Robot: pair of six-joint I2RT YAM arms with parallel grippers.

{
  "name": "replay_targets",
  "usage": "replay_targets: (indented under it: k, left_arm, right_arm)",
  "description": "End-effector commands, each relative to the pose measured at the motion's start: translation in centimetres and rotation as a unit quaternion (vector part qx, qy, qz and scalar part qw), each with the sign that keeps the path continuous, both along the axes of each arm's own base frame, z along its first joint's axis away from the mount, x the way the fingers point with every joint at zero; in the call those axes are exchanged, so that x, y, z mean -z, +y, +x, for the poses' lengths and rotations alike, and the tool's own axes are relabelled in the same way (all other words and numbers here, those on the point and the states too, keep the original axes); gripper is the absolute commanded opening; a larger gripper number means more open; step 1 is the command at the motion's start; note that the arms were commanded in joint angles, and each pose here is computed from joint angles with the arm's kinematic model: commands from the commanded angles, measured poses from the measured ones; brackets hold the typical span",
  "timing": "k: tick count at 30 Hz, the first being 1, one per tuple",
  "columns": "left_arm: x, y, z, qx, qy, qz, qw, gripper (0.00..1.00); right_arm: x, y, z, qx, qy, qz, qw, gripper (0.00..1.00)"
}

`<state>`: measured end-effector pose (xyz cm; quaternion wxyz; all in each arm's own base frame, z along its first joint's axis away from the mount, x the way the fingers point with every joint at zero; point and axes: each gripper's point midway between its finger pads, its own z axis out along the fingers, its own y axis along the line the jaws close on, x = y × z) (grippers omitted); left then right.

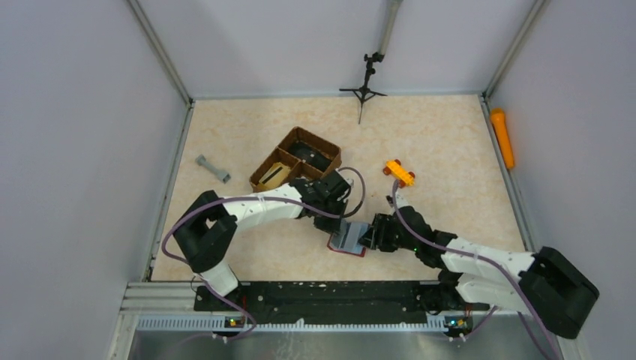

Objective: Take the credit cards out of the card holder
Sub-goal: Remove the credit card from the card holder.

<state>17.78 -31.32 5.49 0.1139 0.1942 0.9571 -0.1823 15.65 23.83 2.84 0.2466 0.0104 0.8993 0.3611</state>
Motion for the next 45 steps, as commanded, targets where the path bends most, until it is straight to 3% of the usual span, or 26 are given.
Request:
replay_targets:
  k: [1,5,8,13,19,24,36,45]
  left_arm:
    - [-0.3,0.2,0.0,0.001,0.008,-0.073,0.997,0.0]
    - [-2.0,-0.4,0.1,-0.007,0.015,-0.174,0.985,0.0]
    - [-3.8,-1.0,0.1,-0.009,0.019,-0.258,0.966,0.0]
    - [-7.1,-1.1,-0.3,0.002,0.034,-0.383,0.923,0.0]
    - [-10.5,-1.3,-1.3,0.036,0.043,-0.473,0.879,0.0]
    - [-12.1,-1.0,-2.1,0.049,0.035,-0.506,0.86,0.0]
    - [-15.0,-0.3,-3.5,0.084,0.005,-0.547,0.833,0.0]
    - [-16.5,-0.1,-4.3,0.105,0.007,-0.58,0.808,0.0]
  right_arm:
    - [-2.0,-2.6,0.8,0.032,-0.049,-0.05,0.997,0.49]
    - [-5.2,-3.8,1.3,0.048,-0.091,-0.046,0.994,0.58]
    - [-8.0,-3.1,1.1,0.035,-0.114,-0.008,0.993,0.59]
    - [-11.4,-0.2,0.1,-0.017,-0.123,0.075,0.989,0.48]
    - [-13.3,1.9,-0.2,-0.042,-0.112,0.134,0.984,0.34]
    - [-14.3,2.2,0.0,-0.032,-0.106,0.165,0.98,0.25]
    - [-15.7,0.7,0.5,0.021,-0.125,0.196,0.972,0.2]
    - [-17.0,2.0,-0.1,-0.018,-0.124,0.221,0.967,0.16]
